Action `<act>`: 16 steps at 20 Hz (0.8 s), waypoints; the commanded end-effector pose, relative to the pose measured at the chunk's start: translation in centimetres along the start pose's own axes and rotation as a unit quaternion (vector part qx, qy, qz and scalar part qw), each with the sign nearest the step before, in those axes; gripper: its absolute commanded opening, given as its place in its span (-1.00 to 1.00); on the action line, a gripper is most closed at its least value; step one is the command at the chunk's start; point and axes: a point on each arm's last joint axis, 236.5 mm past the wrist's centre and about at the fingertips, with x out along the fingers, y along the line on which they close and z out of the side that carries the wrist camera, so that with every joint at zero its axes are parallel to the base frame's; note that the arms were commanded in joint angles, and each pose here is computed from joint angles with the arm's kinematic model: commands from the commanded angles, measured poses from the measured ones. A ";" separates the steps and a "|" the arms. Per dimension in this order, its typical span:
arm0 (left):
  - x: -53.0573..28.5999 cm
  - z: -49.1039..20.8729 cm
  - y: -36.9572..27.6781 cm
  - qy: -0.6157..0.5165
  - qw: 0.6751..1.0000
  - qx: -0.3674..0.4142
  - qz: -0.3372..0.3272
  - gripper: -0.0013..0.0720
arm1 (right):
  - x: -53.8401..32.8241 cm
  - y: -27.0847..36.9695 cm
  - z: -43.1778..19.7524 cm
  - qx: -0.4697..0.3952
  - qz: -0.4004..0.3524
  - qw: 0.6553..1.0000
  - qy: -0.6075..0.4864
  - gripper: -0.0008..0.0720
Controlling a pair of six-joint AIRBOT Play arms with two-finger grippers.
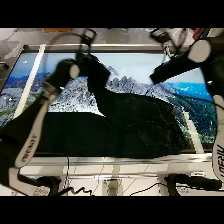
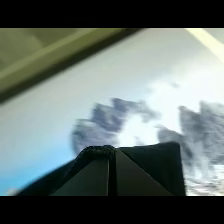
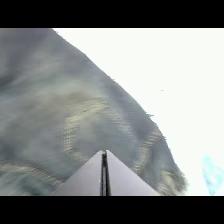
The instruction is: Fold the clothes and pants, and hang the long-sleeved shirts on hangers.
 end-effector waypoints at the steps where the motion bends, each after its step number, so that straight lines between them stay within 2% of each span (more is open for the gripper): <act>1: -5.8 0.3 7.5 0.037 0.995 0.041 0.078 -0.90 | -1.4 -9.6 -2.4 0.112 -0.072 0.991 -0.018 -0.87; 5: -9.1 -8.3 11.6 0.203 0.975 0.006 0.092 -0.89 | -1.5 -18.7 -11.0 0.224 -0.124 0.966 0.025 -0.87; 8: -12.0 -14.8 12.1 0.334 0.940 -0.013 0.072 -0.89 | 1.1 -19.6 -21.1 0.323 -0.087 0.935 0.114 -0.87; 10: -13.1 -17.1 11.5 0.387 0.917 0.090 0.011 -0.90 | 3.3 -17.3 -26.9 0.373 -0.034 0.912 0.168 -0.87; 12: -13.3 -17.9 10.5 0.403 0.896 0.182 -0.047 -0.90 | 5.5 -14.5 -31.0 0.387 0.010 0.898 0.208 -0.87; 16: -11.4 -21.4 7.9 0.425 0.851 0.267 -0.153 -0.89 | 8.7 -10.2 -34.9 0.372 0.057 0.894 0.245 -0.87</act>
